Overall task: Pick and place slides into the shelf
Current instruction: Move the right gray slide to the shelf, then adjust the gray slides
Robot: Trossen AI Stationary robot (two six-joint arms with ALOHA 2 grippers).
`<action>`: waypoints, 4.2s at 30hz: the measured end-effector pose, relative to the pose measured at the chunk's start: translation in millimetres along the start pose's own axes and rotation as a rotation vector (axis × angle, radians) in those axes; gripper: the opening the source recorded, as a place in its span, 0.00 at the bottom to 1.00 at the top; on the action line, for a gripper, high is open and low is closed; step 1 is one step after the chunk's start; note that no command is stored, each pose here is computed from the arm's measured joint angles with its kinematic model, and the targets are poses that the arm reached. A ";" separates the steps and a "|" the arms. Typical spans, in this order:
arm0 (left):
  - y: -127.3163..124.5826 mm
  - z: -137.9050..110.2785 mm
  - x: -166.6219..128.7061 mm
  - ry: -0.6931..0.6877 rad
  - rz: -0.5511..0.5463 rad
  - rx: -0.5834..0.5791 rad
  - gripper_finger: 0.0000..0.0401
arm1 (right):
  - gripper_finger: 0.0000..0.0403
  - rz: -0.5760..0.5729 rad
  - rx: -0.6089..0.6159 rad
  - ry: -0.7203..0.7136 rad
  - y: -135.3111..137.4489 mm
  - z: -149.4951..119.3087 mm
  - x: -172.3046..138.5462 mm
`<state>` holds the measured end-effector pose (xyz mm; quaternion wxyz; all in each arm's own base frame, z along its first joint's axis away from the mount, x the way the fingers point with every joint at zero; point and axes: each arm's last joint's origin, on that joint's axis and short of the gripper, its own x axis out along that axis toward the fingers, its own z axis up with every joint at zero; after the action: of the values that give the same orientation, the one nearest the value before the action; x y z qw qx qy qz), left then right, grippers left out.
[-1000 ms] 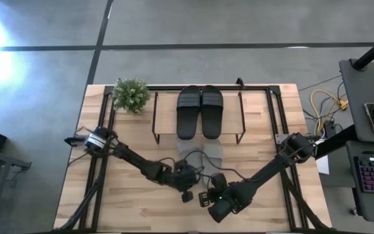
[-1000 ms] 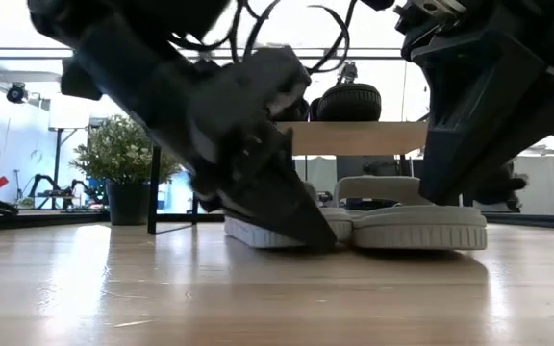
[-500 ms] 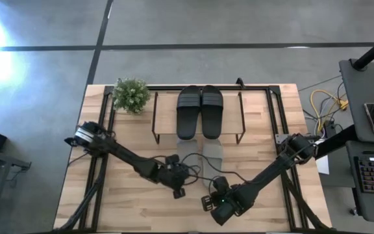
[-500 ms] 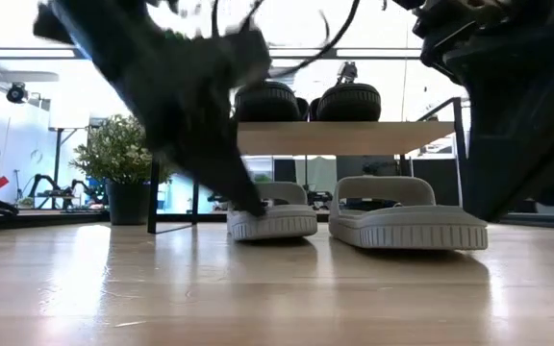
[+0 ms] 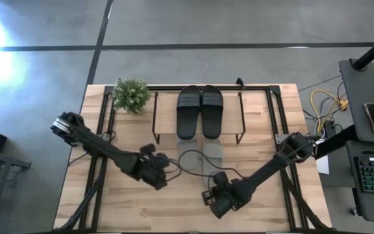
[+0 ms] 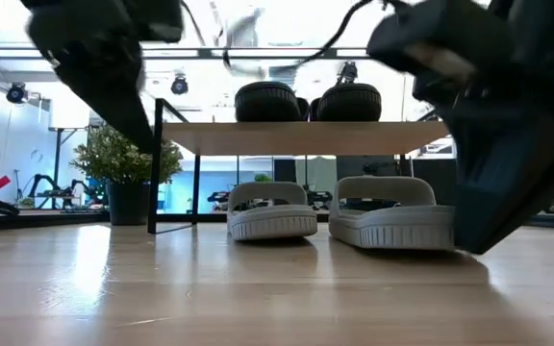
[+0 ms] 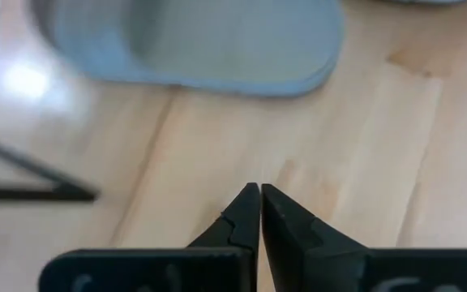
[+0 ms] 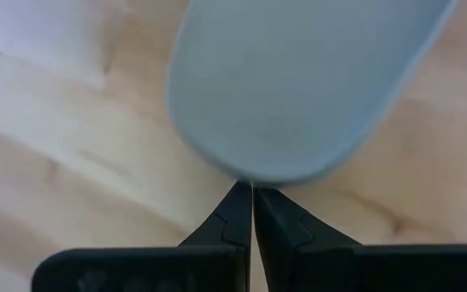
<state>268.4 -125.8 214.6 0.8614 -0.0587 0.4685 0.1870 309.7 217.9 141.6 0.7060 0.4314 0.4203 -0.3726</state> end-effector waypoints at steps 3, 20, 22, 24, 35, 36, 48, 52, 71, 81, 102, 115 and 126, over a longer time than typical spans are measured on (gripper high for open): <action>5.7 -1.9 -13.6 -0.035 -0.001 -0.039 0.00 | 0.02 -0.031 -0.018 -0.017 -4.4 9.0 7.6; 9.3 -15.9 -12.1 -0.039 0.036 -0.124 0.00 | 0.02 -0.189 -0.123 -0.338 -0.8 63.8 5.5; 7.5 -17.3 -10.0 -0.034 0.038 -0.176 0.00 | 0.02 -0.160 -0.143 -0.425 5.0 57.5 -8.0; 5.9 -18.6 -8.0 -0.033 0.042 -0.237 0.00 | 0.02 -0.134 -0.170 -0.466 11.3 51.0 -22.8; 1.8 -26.1 32.2 -0.124 -0.116 -0.678 0.00 | 0.02 0.060 -0.210 -0.408 27.4 -8.7 -90.4; 1.0 -27.5 37.3 -0.147 -0.183 -0.748 0.00 | 0.02 0.071 -0.196 -0.409 25.7 -13.9 -95.9; 23.3 -62.4 62.5 -0.268 -0.309 -1.298 0.00 | 0.02 0.008 -0.024 -0.434 -10.7 -46.2 -119.2; 33.3 -49.2 69.9 -0.362 -0.259 -1.372 0.00 | 0.02 -0.009 -0.026 -0.437 -11.9 -44.7 -115.1; 51.8 -16.8 113.8 -0.376 -0.113 -1.418 0.00 | 0.02 0.039 -0.026 -0.533 -5.8 -32.8 -110.6; 29.5 15.9 125.3 -0.419 -0.141 -1.326 0.00 | 0.02 0.043 -0.022 -0.531 -5.6 -33.2 -110.0; 19.6 -33.3 -47.2 -0.395 -0.312 -0.827 0.00 | 0.02 -0.251 0.183 -0.151 -44.2 35.7 -27.0; 8.6 -54.7 -52.8 -0.344 -0.313 -0.814 0.00 | 0.02 -0.344 0.215 -0.176 -87.4 95.3 -1.2; 8.4 -55.4 -52.6 -0.336 -0.316 -0.808 0.00 | 0.02 -0.311 0.164 -0.206 -88.5 121.4 15.7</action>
<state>195.9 -147.5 228.1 0.8514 -0.4291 0.1976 0.2280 269.9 72.4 134.3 0.6416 0.3771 0.3757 -0.5523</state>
